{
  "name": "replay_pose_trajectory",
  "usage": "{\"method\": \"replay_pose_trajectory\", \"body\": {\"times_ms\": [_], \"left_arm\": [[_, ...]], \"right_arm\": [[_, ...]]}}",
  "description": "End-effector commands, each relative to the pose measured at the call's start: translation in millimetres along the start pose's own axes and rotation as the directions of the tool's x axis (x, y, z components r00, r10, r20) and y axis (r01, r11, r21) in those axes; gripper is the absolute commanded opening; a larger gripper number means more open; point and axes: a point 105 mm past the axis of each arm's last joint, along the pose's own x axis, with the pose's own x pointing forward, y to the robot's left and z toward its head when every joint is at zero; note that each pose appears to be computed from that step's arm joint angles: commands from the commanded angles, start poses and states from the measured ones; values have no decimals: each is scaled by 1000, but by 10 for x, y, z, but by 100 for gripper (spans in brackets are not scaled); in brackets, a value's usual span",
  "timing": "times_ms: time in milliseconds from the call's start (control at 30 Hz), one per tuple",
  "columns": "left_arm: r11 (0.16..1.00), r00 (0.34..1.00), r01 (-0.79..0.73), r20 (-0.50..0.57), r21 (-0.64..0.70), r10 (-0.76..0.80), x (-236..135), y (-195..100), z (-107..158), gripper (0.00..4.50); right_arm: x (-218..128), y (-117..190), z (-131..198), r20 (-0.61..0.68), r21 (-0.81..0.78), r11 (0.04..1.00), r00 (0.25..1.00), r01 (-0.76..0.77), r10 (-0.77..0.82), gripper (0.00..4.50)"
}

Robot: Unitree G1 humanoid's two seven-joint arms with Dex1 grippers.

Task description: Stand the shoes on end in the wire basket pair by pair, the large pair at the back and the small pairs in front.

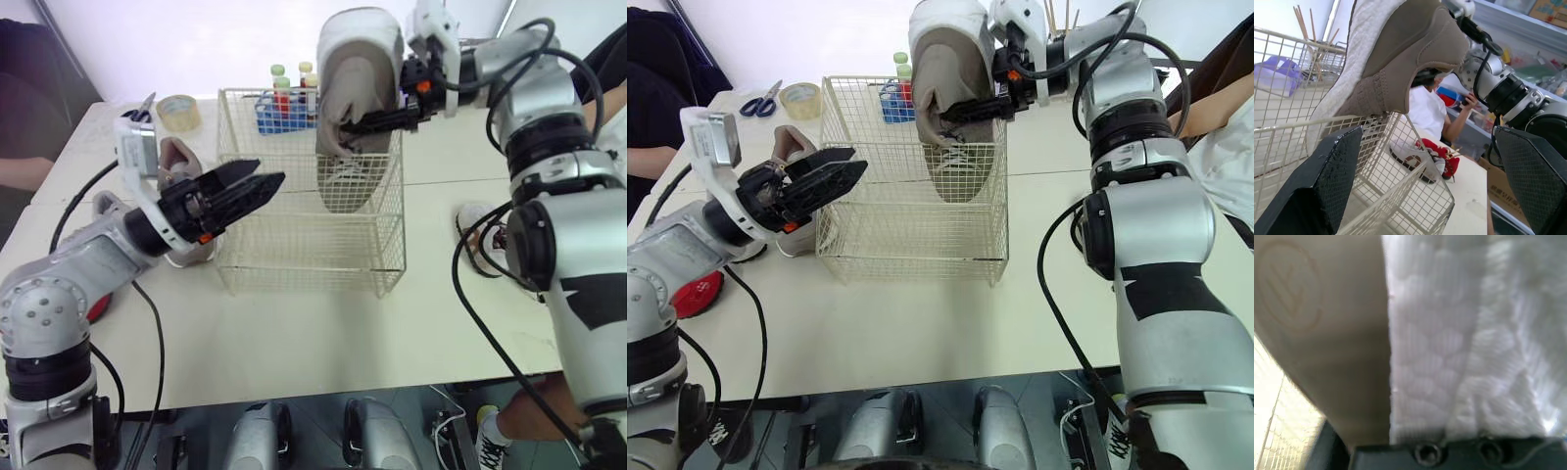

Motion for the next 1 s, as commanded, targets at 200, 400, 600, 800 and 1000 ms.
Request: {"method": "replay_pose_trajectory", "body": {"times_ms": [200, 400, 600, 800, 1000], "left_arm": [[999, 999, 38, 0, 26, -38, 53, -61, 50, 450], [999, 999, 50, -3, 20, -50, 85, -52, 41, 450], [998, 998, 56, -8, 19, -56, 98, -42, 23, 450], [998, 999, 35, -12, 56, -34, 56, 7, 97, 450], [990, 999, -34, 33, 134, 30, -79, 86, 365, 450]], "right_arm": [[-92, 20, -18, -41, -18, 1000, 999, -24, 23, 446], [-290, -12, 207, -37, -92, 996, 999, -13, 10, 446], [-558, -119, 462, -5, -165, 982, 995, 95, -98, 446], [-914, -189, 711, 51, -216, 952, 976, 216, -210, 446], [-1149, -100, 949, 284, -116, 963, 937, 241, -201, 446]]}}
